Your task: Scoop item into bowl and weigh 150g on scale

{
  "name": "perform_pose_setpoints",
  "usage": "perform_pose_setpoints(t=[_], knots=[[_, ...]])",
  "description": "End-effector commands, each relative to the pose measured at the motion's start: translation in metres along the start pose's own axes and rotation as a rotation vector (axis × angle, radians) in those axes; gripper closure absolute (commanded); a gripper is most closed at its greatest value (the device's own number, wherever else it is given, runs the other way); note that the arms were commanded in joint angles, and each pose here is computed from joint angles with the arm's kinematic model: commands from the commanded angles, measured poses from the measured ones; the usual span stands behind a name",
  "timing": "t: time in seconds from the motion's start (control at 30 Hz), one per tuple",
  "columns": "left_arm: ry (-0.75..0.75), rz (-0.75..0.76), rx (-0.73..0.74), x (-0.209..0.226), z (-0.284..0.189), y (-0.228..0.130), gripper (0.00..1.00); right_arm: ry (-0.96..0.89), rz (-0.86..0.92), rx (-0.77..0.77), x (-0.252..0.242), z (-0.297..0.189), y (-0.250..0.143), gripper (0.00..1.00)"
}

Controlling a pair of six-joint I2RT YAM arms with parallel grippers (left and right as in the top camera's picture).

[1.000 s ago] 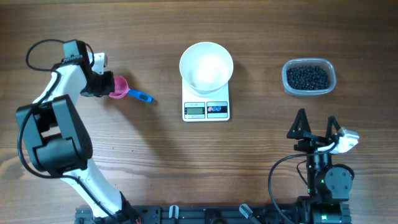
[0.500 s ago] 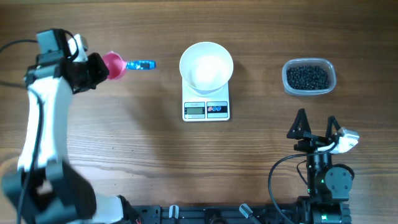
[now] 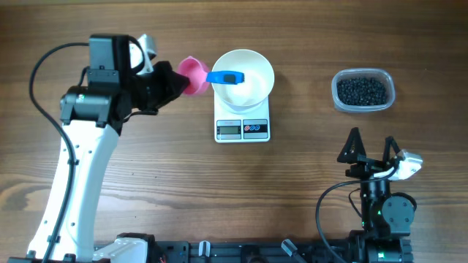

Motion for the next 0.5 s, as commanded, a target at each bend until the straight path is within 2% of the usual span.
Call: perform_pose_setpoints(t=[0.0, 0.03, 0.1, 0.23, 0.37, 0.47], knots=[[-0.028, -0.016, 0.000, -0.008, -0.002, -0.001, 0.96, 0.066, 0.313, 0.070, 0.009, -0.001, -0.008, 0.00], [-0.028, -0.021, 0.001, -0.008, -0.002, -0.001, 0.96, 0.119, 0.443, 0.147, 0.018, -0.002, -0.014, 0.01], [-0.028, -0.022, 0.002, -0.008, -0.002, -0.001, 0.96, 0.188, 0.575, 0.252, 0.030, -0.006, -0.022, 0.00], [-0.028, -0.021, 0.001, -0.008, -0.002, -0.001, 0.96, 0.239, 0.691, 0.396, 0.042, -0.011, -0.034, 0.00], [-0.028, -0.021, 0.001, -0.008, -0.002, -0.001, 0.96, 0.406, 0.555, 0.603, 0.062, -0.027, -0.052, 0.00], [-0.031, -0.015, -0.006, -0.009, -0.002, 0.001, 0.96, 0.436, 0.542, 0.657, 0.068, -0.031, -0.053, 0.00]])
Point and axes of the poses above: each gripper's point midway between its finger pads, its own z axis out along the fingers, its own x axis along the line the jaws close on, y = z × x, the point moved 5 cm from there along -z, back along the fingers, and after that the axes turned 15 degrees about z, right-handed, at the moved point
